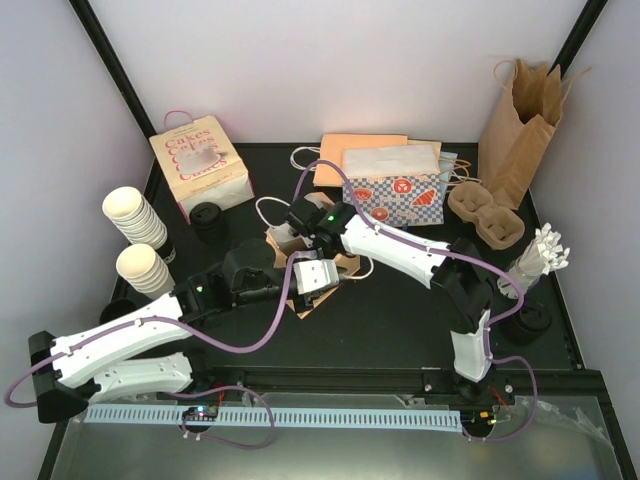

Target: Pack the takeout coffee

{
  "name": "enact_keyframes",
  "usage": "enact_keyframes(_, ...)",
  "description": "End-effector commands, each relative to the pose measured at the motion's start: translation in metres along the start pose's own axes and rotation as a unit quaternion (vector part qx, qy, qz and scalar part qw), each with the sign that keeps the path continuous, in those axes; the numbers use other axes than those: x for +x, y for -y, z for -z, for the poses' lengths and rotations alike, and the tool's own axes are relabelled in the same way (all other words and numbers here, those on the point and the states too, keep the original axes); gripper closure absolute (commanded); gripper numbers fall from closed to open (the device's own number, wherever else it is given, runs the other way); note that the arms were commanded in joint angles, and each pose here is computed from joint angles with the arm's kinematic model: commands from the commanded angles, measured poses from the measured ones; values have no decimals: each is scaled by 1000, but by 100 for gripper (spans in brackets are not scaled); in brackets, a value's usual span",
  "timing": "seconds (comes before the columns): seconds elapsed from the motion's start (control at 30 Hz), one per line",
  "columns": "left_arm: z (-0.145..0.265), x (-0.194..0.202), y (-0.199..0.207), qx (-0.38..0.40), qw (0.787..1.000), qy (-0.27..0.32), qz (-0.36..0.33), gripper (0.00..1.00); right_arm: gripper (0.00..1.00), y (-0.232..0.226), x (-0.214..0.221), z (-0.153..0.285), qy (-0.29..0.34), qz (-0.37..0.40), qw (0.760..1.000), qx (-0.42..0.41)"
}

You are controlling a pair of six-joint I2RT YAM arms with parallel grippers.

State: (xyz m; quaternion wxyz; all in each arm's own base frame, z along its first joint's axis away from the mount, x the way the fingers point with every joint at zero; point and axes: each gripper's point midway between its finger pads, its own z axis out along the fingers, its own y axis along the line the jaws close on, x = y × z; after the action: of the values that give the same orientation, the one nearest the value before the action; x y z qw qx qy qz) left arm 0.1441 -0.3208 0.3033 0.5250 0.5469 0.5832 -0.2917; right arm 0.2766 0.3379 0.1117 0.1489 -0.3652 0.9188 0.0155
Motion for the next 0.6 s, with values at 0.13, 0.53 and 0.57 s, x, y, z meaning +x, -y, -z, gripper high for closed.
enact_keyframes(0.13, 42, -67, -24, -58, 996, 64, 34, 58, 76, -5, 24, -18, -44, 11, 999, -2)
enact_keyframes(0.53, 94, -73, -81, -191, 973, 28, 127, 38, 76, -5, 24, -17, -39, 14, 999, -2)
enact_keyframes(0.57, 96, -69, -86, -199, 971, 21, 132, 38, 76, -5, 23, -17, -39, 14, 999, -2)
